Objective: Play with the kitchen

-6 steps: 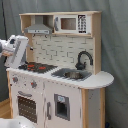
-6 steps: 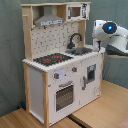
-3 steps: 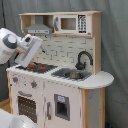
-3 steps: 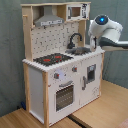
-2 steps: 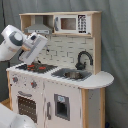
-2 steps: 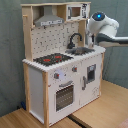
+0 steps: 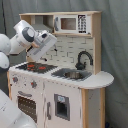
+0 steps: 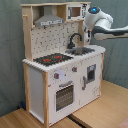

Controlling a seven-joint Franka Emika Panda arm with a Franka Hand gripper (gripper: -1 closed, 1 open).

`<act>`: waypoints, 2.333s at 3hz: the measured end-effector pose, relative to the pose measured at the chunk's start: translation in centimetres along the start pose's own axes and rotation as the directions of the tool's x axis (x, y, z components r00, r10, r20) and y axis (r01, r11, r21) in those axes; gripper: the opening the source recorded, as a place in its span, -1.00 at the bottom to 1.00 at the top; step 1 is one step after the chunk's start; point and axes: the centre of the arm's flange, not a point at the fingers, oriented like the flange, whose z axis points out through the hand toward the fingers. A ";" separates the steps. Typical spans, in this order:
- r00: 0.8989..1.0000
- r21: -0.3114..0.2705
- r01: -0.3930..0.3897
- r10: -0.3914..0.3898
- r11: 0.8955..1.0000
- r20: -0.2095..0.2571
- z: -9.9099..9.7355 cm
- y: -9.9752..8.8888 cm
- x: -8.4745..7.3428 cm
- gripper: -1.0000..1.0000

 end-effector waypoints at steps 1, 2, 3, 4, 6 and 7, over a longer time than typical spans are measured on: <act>0.997 0.064 -0.015 0.011 0.998 0.076 3.3 1.0 1.2 1.00; 0.987 0.118 -0.040 0.020 0.992 0.162 7.3 2.2 1.9 1.00; 0.970 0.175 -0.052 0.008 0.983 0.242 11.0 2.4 2.1 1.00; 0.939 0.210 -0.084 0.007 0.974 0.345 15.4 3.5 1.8 1.00; 0.911 0.298 -0.103 -0.030 0.949 0.411 19.6 2.1 1.5 1.00; 0.911 0.300 -0.102 -0.033 0.949 0.412 19.7 2.0 1.5 -1.00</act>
